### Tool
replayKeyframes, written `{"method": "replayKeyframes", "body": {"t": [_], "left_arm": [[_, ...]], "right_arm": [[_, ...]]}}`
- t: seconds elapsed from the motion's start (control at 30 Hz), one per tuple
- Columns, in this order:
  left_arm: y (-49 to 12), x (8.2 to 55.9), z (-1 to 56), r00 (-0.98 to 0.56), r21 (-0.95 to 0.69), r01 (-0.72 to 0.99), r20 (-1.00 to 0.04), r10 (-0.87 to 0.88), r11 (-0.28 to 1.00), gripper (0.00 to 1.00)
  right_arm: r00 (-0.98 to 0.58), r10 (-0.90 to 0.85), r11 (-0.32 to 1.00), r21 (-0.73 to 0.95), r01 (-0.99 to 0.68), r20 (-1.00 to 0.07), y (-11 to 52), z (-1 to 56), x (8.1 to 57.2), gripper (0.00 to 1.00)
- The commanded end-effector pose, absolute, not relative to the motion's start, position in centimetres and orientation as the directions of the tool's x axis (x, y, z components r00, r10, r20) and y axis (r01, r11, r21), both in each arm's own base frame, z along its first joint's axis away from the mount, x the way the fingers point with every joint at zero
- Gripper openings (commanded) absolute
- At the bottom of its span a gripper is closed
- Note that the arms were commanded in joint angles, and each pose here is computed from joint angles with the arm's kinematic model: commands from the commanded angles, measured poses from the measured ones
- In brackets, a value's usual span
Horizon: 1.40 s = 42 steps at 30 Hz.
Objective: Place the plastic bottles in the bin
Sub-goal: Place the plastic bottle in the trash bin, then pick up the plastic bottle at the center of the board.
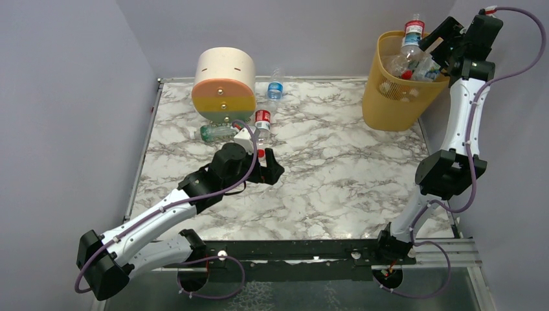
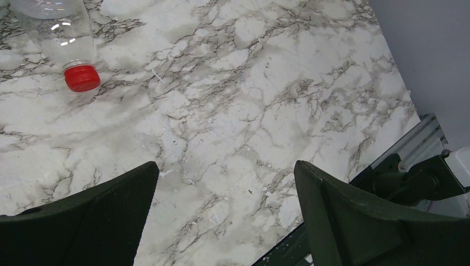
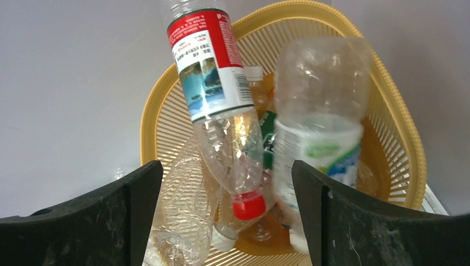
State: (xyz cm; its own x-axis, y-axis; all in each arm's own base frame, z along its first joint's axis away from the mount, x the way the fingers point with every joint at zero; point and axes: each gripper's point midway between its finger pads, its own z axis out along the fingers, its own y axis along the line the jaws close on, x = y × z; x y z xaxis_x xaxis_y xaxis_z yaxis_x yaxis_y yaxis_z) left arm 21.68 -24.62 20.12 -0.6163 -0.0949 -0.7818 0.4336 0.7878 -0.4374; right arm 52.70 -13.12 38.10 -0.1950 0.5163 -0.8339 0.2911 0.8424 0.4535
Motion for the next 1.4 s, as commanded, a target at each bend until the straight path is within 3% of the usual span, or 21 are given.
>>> {"method": "replayKeyframes", "body": {"t": [0.0, 0.27, 0.5, 0.6, 0.63, 0.7, 1.07, 1.37], "left_arm": [[-24.9, 21.7, 21.0, -0.601, -0.451, 0.453, -0.792, -0.110, 0.769, 0.99], [-24.7, 21.7, 21.2, -0.600, -0.450, 0.447, -0.792, -0.115, 0.773, 0.99], [-24.7, 22.0, 21.3, -0.601, -0.438, 0.442, -0.792, -0.103, 0.783, 0.99], [-24.6, 22.2, 21.3, -0.600, -0.424, 0.438, -0.795, -0.094, 0.793, 0.99], [-24.5, 22.3, 21.2, -0.598, -0.416, 0.434, -0.796, -0.089, 0.799, 0.99], [-24.2, 22.6, 21.1, -0.596, -0.397, 0.425, -0.799, -0.078, 0.813, 0.99], [-20.4, 25.8, 17.9, -0.635, -0.280, 0.252, -0.770, -0.060, 0.926, 0.99], [-19.7, 26.6, 14.3, -0.659, -0.278, 0.152, -0.744, -0.112, 0.948, 0.99]], "right_arm": [[-0.190, 0.522, 0.843, 0.470, 0.262, -0.831, -12.6, 39.1, 52.2, 0.89], [-0.149, 0.515, 0.853, 0.488, 0.185, -0.844, -10.7, 42.7, 49.6, 0.89], [-0.181, 0.503, 0.861, 0.509, 0.013, -0.845, -5.8, 45.5, 46.1, 0.90], [-0.197, 0.474, 0.869, 0.492, -0.052, -0.858, -2.7, 46.0, 44.2, 0.93], [-0.206, 0.463, 0.870, 0.486, -0.077, -0.862, -1.5, 46.0, 43.5, 0.99], [-0.225, 0.445, 0.867, 0.480, -0.133, -0.867, 1.1, 45.8, 42.2, 1.00], [-0.428, 0.335, 0.792, 0.497, -0.356, -0.840, 14.2, 37.9, 35.8, 0.99], [-0.541, 0.208, 0.766, 0.480, -0.428, -0.815, 21.3, 30.5, 33.7, 1.00]]}}
